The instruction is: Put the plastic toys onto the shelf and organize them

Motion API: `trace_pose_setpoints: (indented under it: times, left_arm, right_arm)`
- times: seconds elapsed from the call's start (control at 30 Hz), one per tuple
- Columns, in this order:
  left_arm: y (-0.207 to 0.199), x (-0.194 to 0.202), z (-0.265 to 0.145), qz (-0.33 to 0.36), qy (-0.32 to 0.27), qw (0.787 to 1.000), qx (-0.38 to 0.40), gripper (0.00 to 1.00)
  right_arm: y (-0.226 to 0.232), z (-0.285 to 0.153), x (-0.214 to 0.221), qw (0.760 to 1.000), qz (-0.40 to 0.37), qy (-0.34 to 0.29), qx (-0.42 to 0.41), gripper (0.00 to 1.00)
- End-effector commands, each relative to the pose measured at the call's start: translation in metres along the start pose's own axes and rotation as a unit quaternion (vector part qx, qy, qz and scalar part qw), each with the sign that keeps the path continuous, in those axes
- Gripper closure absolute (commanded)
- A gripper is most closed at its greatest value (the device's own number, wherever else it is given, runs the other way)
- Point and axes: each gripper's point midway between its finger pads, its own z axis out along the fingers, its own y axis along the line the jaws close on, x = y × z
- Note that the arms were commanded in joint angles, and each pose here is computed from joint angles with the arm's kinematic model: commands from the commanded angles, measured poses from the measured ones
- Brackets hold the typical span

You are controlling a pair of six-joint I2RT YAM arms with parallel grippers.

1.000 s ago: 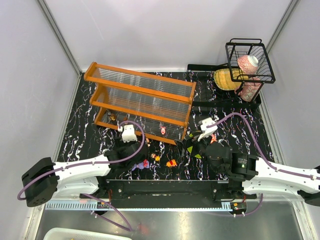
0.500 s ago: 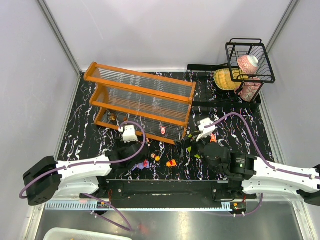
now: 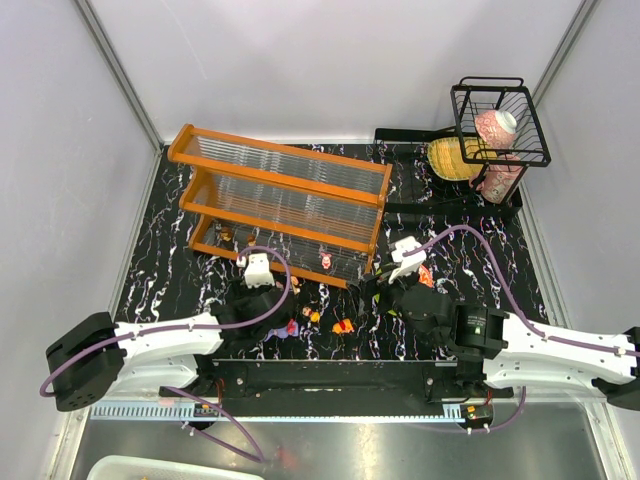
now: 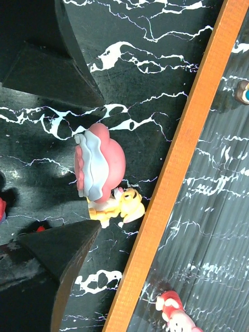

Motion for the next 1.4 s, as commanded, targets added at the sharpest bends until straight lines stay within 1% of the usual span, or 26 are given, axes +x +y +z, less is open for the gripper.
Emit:
trace_pose_setpoints:
  times: [0.0, 0.1, 0.13, 0.23, 0.57, 1.37]
  left_arm:
    - [-0.003, -0.006, 0.003, -0.012, -0.022, 1.0, 0.001, 0.09]
    - [0.001, -0.002, 0.005, -0.009, -0.022, 1.0, -0.006, 0.09]
    - [-0.002, -0.005, 0.005, -0.019, -0.027, 0.999, 0.0, 0.09]
    - [-0.001, -0.003, 0.006, -0.023, -0.031, 0.999, 0.002, 0.09]
    - [0.006, -0.001, 0.008, -0.016, -0.038, 0.999, -0.008, 0.1]
    - [0.005, 0.0, 0.009, -0.008, -0.038, 0.999, -0.005, 0.26]
  right_arm:
    - [0.004, 0.002, -0.012, 1.0, 0.02, -0.017, 0.002, 0.06]
    - [0.005, 0.003, -0.012, 1.0, 0.017, -0.016, 0.003, 0.06]
    - [0.004, 0.003, -0.012, 1.0, 0.017, -0.017, 0.004, 0.06]
    - [0.005, 0.005, -0.011, 1.0, 0.015, -0.017, 0.005, 0.06]
    - [0.008, 0.009, -0.007, 1.0, 0.01, -0.011, 0.005, 0.06]
    - [0.009, 0.009, -0.005, 1.0, 0.009, -0.01, 0.003, 0.06]
